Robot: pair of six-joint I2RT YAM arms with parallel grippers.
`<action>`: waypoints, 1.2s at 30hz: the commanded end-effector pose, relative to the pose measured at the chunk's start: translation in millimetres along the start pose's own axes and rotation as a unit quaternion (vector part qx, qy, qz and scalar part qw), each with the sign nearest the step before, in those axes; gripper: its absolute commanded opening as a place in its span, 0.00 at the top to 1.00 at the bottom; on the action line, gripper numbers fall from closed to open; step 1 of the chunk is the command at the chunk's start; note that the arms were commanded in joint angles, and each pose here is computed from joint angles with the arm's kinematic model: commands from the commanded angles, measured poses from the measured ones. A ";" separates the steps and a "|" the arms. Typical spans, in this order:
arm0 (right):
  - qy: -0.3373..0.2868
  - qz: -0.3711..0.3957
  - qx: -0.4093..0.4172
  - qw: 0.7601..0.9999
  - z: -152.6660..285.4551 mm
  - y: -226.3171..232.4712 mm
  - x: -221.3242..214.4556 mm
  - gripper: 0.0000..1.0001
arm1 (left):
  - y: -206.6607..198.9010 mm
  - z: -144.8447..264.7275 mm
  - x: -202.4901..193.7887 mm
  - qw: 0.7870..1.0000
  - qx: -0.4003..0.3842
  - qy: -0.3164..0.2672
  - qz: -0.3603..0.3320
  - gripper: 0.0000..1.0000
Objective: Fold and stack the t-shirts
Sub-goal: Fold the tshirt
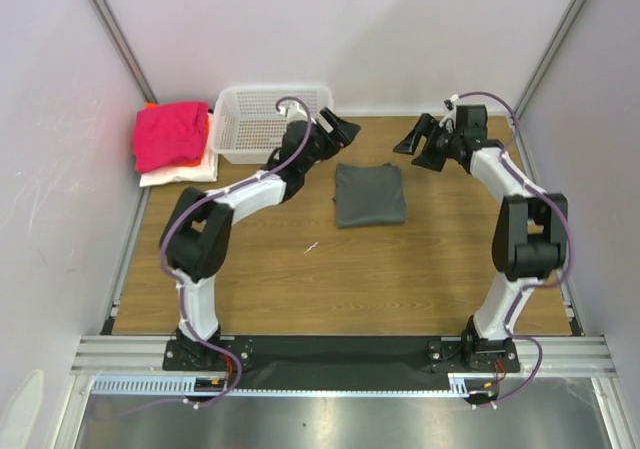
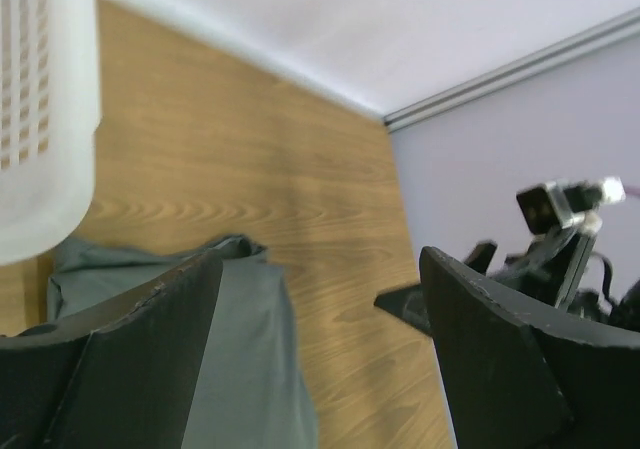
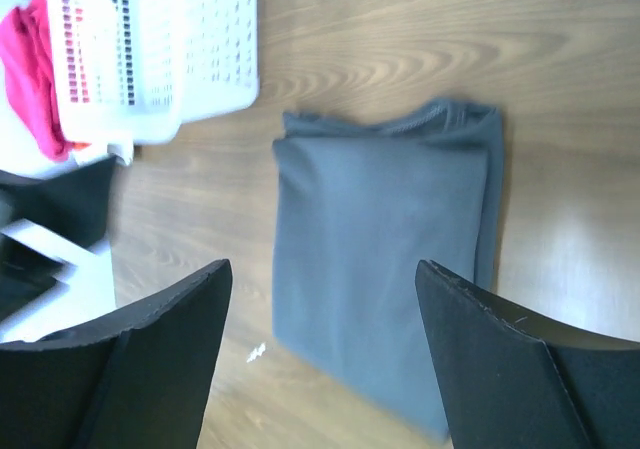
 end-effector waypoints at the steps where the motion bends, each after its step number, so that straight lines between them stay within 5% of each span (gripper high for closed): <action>1: 0.015 0.010 -0.032 0.999 30.1 7.3 -31.0 0.19 | -22.3 24.6 19.8 0.996 0.017 0.000 -0.083 0.14; 6: 0.046 0.007 -0.068 0.997 32.4 -9.1 -72.1 0.23 | 7.0 54.3 -1.7 0.982 0.124 0.083 -0.118 0.14; 11: 0.059 -0.002 -0.064 0.996 25.0 -17.2 -90.1 0.45 | 23.1 76.0 -28.4 0.978 0.123 0.128 -0.109 0.16; 19: 0.094 0.002 -0.097 0.991 23.7 -28.5 -115.2 0.63 | 24.7 77.1 -57.2 0.974 0.114 0.162 -0.114 0.16; 24: 0.112 -0.002 -0.119 0.987 23.6 -39.8 -128.0 0.82 | 28.0 76.2 -61.3 0.972 0.120 0.168 -0.116 0.16; 36: 0.096 0.019 -0.119 0.988 42.3 -14.9 -106.5 0.83 | 34.4 69.3 -63.1 0.960 0.150 0.189 -0.142 0.15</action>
Point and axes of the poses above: each gripper's point midway between its finger pads, its own z axis back along the fingers, its own y axis along the line the jaws close on, x = y × z, the point moved 7 cm from there along z, back along the fingers, and after that the axes turned 1 degree about -z, right-handed, at the moved point
